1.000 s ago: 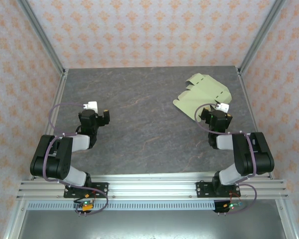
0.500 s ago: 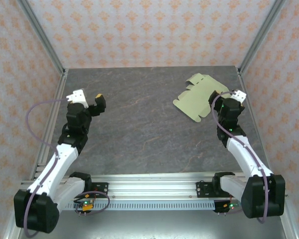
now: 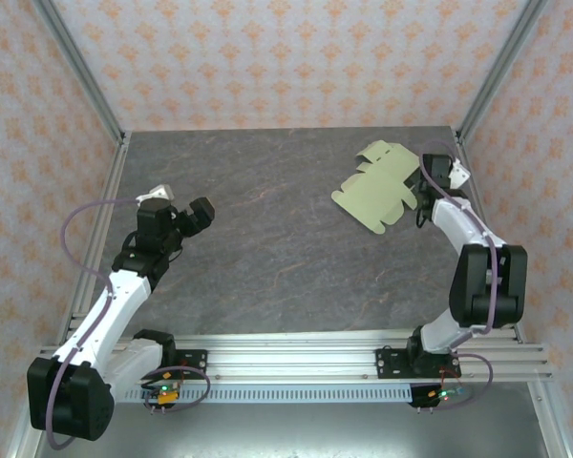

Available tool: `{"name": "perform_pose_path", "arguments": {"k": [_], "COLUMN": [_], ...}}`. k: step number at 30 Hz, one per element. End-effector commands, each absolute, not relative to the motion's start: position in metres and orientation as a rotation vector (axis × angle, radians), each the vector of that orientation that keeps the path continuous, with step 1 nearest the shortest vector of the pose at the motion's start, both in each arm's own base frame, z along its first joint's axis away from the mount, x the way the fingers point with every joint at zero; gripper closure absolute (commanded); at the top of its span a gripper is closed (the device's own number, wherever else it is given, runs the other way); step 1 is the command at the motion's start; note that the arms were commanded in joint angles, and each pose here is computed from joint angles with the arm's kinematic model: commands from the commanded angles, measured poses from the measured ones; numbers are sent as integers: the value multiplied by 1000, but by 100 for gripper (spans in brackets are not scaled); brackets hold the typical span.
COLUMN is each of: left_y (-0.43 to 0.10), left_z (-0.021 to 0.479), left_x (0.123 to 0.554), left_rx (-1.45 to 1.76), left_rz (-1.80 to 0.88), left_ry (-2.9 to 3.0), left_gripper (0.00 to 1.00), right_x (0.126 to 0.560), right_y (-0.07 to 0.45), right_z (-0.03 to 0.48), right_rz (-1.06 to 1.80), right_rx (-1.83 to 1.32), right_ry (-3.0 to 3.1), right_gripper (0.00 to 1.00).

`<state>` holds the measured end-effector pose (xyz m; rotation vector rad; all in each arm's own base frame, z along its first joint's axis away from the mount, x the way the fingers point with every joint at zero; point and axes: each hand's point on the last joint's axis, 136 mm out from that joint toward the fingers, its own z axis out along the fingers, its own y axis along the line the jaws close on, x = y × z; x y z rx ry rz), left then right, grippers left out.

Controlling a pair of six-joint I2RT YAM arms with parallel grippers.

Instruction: Fold the paper box

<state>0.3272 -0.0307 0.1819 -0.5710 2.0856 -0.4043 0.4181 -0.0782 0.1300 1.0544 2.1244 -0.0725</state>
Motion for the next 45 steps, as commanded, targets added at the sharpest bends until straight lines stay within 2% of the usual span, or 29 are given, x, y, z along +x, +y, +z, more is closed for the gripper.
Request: {"name": "perform_pose_path", "arguments": {"k": [1, 5, 7, 10, 13, 18, 24, 28, 34, 39, 45], "left_y": [-37, -38, -38, -38, -37, -43, -46, -50, -52, -55, -58], "left_z": [183, 175, 172, 173, 174, 182, 181, 181, 181, 173, 173], "left_x": [324, 318, 316, 312, 311, 309, 304, 305, 306, 308, 312], "left_rx": [-584, -587, -587, -573, -575, -550, -546, -546, -546, -534, -520], "left_rz": [-437, -433, -430, -418, -414, -451, -453, -476, -484, -494, -501], "left_ry": [2116, 2135, 2144, 2165, 2159, 2168, 2192, 2206, 2208, 2226, 2242], "left_gripper": [0, 0, 0, 0, 0, 0, 0, 0, 0, 0, 0], "right_x": [413, 432, 448, 468, 482, 503, 547, 560, 563, 555, 541], "right_y": [-65, -58, -53, -51, -57, -95, -107, -114, -128, -117, -73], "right_z": [103, 85, 87, 95, 112, 136, 126, 107, 84, 67, 61], "right_rz": [155, 500, 594, 626, 505, 46, 37, 5, -69, 10, 325], "right_rx": [1327, 1563, 1555, 1498, 1337, 922, 768, 730, 681, 631, 554], "right_ry": [2105, 1919, 1888, 1914, 2027, 2263, 2357, 2435, 2538, 2633, 2698], "right_gripper": [1, 5, 10, 11, 11, 7, 6, 5, 3, 3, 4]}}
